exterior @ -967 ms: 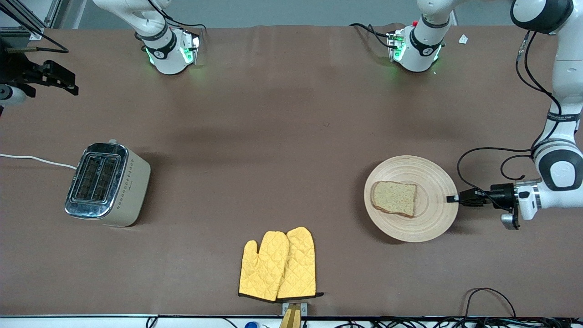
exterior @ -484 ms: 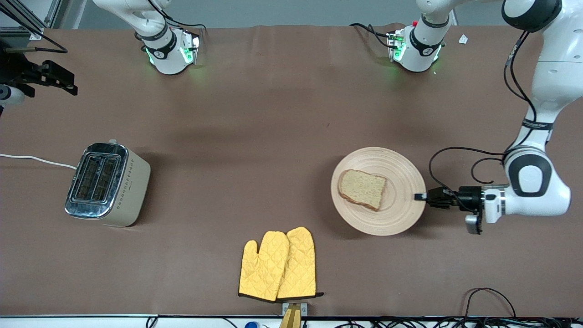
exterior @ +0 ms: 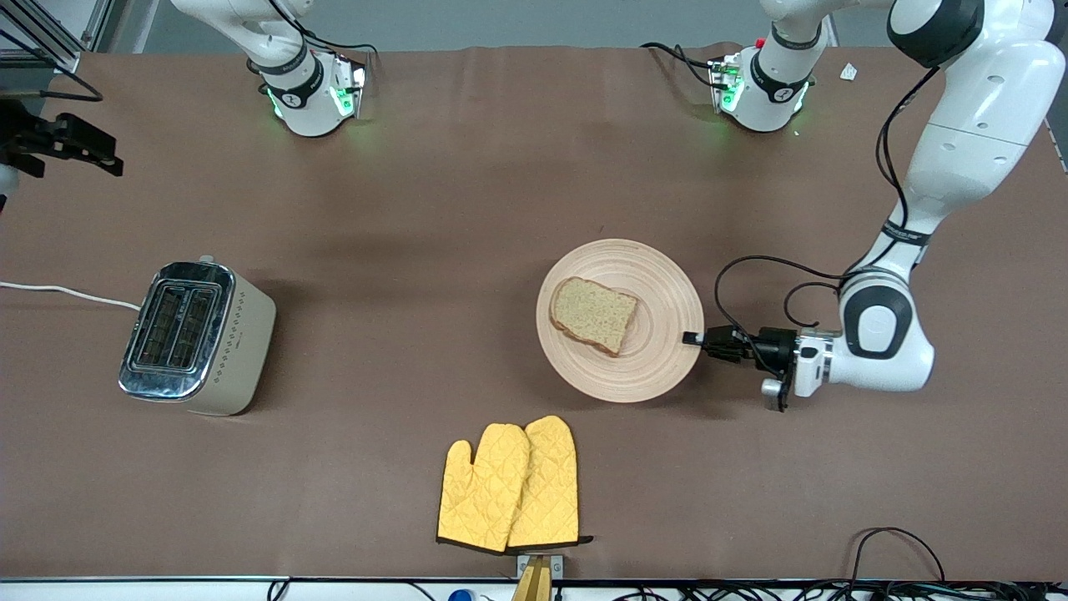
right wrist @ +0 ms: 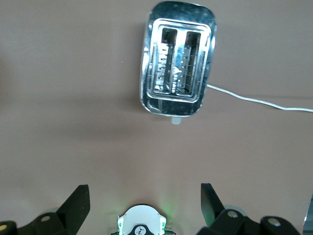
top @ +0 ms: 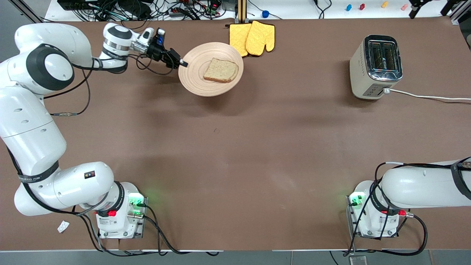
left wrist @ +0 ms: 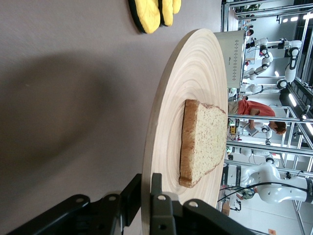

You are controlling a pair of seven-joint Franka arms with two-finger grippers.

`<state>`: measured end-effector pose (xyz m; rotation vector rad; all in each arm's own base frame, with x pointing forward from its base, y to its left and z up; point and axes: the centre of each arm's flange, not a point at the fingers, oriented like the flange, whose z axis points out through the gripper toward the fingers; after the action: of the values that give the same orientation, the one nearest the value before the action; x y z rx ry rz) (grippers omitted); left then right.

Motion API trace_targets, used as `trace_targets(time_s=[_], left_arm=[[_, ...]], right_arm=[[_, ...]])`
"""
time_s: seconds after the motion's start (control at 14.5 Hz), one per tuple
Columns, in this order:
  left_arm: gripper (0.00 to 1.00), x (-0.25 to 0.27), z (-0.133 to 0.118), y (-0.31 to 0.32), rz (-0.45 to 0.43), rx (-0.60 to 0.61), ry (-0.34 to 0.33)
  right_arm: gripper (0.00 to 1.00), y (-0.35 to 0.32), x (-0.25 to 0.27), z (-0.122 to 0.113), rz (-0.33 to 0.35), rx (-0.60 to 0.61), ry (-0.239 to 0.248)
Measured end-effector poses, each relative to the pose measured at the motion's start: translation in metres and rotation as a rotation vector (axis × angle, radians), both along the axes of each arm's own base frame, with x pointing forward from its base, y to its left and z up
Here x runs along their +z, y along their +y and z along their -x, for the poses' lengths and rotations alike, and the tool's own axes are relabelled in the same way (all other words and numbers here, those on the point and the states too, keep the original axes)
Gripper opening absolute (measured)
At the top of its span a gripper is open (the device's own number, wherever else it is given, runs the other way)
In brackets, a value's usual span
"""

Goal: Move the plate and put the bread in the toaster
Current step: 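Slide the wooden plate with the left gripper toward the toaster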

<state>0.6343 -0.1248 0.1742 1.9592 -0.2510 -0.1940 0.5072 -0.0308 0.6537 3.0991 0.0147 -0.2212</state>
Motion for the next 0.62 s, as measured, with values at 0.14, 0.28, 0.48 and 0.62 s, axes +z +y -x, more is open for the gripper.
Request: trace_targets(time_s=[0.14,0.28,0.48,0.62], left_arm=[[0.12,-0.006,0.008,-0.022,0.013,0.014,0.019],[0.12,-0.012,0.018,-0.049,0.011,0.023,0.028],[0.12,-0.02,0.033,-0.091,-0.002,0.029,0.035],[0.12,-0.026,0.044,-0.117,-0.023,0.039,0.031]], right_arm=[[1.0,-0.012,0.0,-0.001,0.0,-0.02,-0.011],[1.0,-0.017,0.001,-0.005,0.002,-0.028,-0.039],[1.0,-0.019,0.002,-0.013,0.005,-0.029,-0.086],[1.0,-0.016,-0.002,-0.019,0.005,-0.022,-0.098]])
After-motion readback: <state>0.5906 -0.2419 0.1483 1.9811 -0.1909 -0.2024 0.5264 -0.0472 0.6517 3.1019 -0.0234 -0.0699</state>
